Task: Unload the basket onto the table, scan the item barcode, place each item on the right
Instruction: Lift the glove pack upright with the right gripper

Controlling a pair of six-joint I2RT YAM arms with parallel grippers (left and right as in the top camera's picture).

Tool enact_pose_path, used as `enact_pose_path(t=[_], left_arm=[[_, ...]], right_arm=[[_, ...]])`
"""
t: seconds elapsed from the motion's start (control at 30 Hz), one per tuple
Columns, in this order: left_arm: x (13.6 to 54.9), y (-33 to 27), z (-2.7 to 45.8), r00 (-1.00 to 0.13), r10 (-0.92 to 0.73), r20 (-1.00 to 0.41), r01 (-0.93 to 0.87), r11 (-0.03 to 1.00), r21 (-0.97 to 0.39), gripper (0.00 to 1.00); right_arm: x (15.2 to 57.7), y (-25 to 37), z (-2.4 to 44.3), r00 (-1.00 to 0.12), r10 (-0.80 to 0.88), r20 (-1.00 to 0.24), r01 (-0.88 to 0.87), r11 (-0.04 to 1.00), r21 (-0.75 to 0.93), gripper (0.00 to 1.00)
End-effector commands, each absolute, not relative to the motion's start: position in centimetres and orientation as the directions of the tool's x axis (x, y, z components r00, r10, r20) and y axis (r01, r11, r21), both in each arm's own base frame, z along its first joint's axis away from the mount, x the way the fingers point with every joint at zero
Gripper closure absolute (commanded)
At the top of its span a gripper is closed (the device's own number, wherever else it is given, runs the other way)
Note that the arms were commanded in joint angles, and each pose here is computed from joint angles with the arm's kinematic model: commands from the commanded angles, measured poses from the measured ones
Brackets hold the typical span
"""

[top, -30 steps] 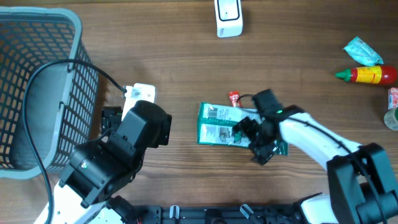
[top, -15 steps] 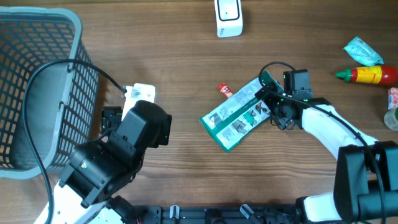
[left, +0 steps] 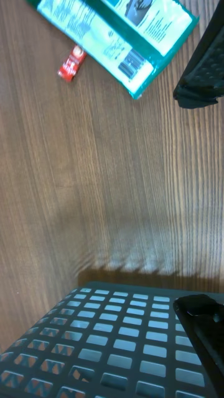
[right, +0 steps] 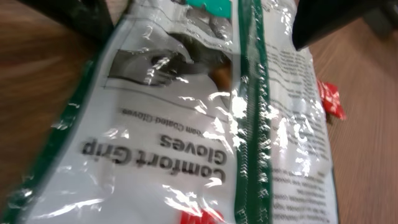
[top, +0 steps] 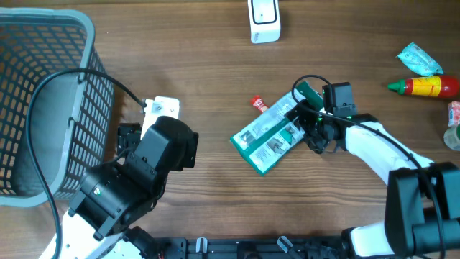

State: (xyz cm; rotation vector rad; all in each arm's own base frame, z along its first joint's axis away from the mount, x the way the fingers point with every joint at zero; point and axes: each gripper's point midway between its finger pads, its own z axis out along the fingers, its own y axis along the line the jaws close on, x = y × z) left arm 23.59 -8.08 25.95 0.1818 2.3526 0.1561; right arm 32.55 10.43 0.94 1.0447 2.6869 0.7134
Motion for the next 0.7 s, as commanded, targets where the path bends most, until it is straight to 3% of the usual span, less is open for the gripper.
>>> enact_pose_path(t=[0.0,0.07,0.13,0.17,0.37,0.5,0.67], left_arm=[[23.6,-8.1,26.1,-0.702,0.158,-0.695,0.072,0.986,0.151,0.0],[23.6,-8.1,26.1,-0.702,0.157,-0.695,0.071,0.986,0.151,0.0],[23.6,-8.1,26.1,-0.702,0.157,-0.695,0.071,0.986,0.151,0.0],[23.6,-8.1,26.1,-0.702,0.157,-0.695,0.071,0.986,0.151,0.0],[23.6,-8.1,26.1,-0.702,0.157,-0.695,0.071,0.986,0.151,0.0],[23.6,-8.1,26.1,-0.702,0.157,-0.695,0.071,0.986,0.151,0.0],[23.6,-8.1,26.1,-0.702,0.157,-0.695,0.071,0.986,0.151,0.0]], right_arm=[[27.4,8.8,-6.4,-0.73,0.677,0.097,0.673,0.685,0.279,0.37],[27.4,7.8,-7.3,-0.722,0.689,0.057,0.681,0.694,0.232,0.6],[27.4,7.4,-7.6,-0.724,0.689,0.039,0.679,0.702,0.214,0.88],[27.6,7.3,-7.6,-0.725,0.688,0.031,0.677,0.703,0.219,0.95],[30.7,8.0,-5.1,-0.765,0.64,-0.075,0.586,0.74,0.33,0.96],[32.8,10.1,0.5,-0.823,0.547,-0.152,0.423,0.769,0.479,0.95],[33.3,10.4,7.9,-0.829,0.428,-0.359,0.195,0.824,0.531,0.95]])
